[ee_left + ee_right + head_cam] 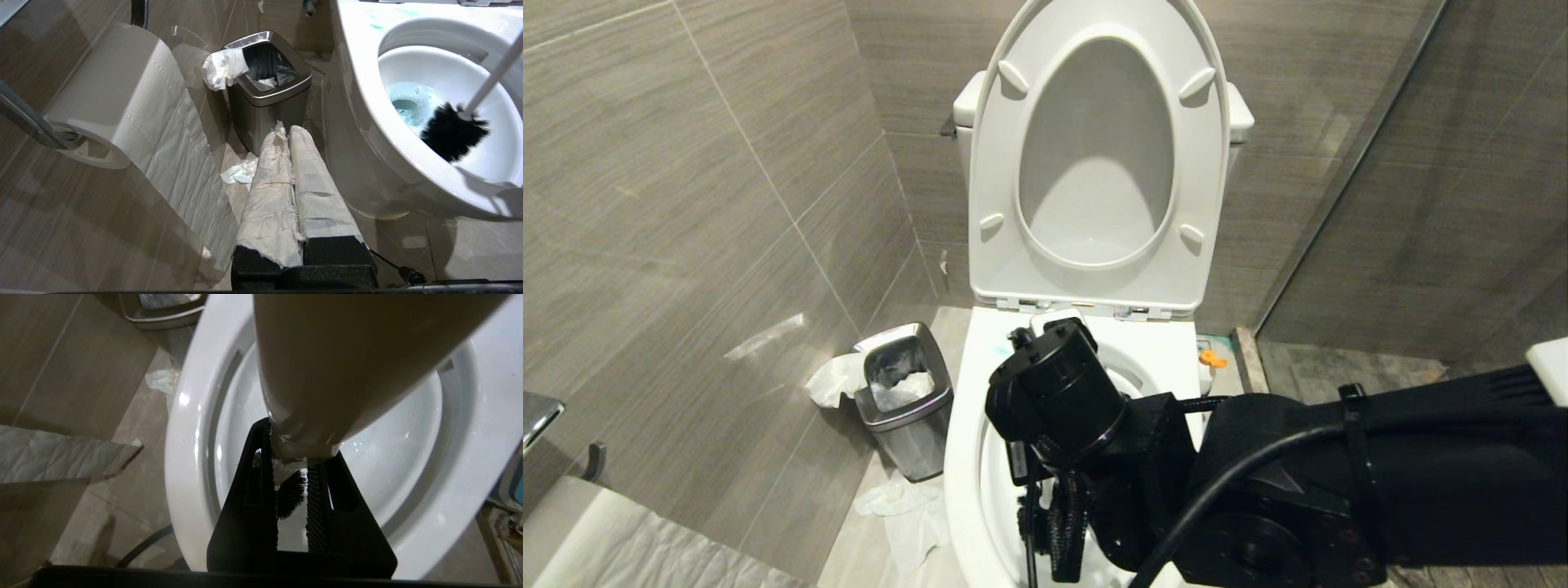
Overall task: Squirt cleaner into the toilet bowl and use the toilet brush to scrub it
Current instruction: Scrub the toilet bowl
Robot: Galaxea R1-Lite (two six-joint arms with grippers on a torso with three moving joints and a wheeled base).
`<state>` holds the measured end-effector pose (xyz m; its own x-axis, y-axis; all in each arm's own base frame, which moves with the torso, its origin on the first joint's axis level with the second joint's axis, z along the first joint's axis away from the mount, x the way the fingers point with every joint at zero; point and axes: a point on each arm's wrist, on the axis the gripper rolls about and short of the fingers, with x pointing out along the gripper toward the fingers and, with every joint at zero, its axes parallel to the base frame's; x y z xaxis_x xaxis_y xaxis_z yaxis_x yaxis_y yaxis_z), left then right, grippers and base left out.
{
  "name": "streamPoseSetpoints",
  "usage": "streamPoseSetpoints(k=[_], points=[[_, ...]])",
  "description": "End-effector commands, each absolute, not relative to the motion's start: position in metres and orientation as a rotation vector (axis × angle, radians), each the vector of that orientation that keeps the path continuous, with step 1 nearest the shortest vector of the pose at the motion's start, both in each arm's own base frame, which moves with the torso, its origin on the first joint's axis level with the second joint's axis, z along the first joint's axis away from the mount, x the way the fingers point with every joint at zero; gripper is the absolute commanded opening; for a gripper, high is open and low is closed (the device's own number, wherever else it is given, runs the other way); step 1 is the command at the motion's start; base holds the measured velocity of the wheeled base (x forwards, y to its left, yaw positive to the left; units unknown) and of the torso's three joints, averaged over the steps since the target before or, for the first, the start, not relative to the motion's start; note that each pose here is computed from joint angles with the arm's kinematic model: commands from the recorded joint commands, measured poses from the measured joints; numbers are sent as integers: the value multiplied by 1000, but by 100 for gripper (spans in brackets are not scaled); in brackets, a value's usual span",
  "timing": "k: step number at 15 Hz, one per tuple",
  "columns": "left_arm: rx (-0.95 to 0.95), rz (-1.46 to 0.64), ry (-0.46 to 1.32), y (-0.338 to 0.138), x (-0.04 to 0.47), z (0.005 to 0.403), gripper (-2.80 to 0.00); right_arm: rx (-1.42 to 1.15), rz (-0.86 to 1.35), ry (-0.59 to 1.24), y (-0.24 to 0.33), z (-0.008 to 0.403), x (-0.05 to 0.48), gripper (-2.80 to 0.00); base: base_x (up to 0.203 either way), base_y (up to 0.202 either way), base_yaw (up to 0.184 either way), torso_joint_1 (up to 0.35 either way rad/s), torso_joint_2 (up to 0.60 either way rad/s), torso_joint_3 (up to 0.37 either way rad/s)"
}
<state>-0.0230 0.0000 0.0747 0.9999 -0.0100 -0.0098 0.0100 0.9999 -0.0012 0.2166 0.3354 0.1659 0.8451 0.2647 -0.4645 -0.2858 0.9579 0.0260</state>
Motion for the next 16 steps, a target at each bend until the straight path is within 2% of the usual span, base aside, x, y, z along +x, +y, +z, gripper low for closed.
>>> streamPoseSetpoints(k=[1, 4, 8, 11, 16], points=[[-2, -11, 11, 0, -23, 75, -280, -70, 277, 469, 359, 149, 228, -280, 0, 0, 0, 0, 0, 0], [-2, -11, 11, 0, -23, 75, -280, -76, 230, 403, 367, 155, 263, -280, 0, 0, 0, 0, 0, 0], [-2, -11, 11, 0, -23, 75, -280, -127, 120, 346, 343, 162, 326, -280, 0, 0, 0, 0, 0, 0], [-2, -9, 11, 0, -23, 75, -280, -151, 40, 353, 313, 161, 355, -280, 0, 0, 0, 0, 0, 0], [-2, -10, 11, 0, -23, 75, -280, -154, 47, 400, 288, 170, 327, -280, 0, 0, 0, 0, 0, 0]])
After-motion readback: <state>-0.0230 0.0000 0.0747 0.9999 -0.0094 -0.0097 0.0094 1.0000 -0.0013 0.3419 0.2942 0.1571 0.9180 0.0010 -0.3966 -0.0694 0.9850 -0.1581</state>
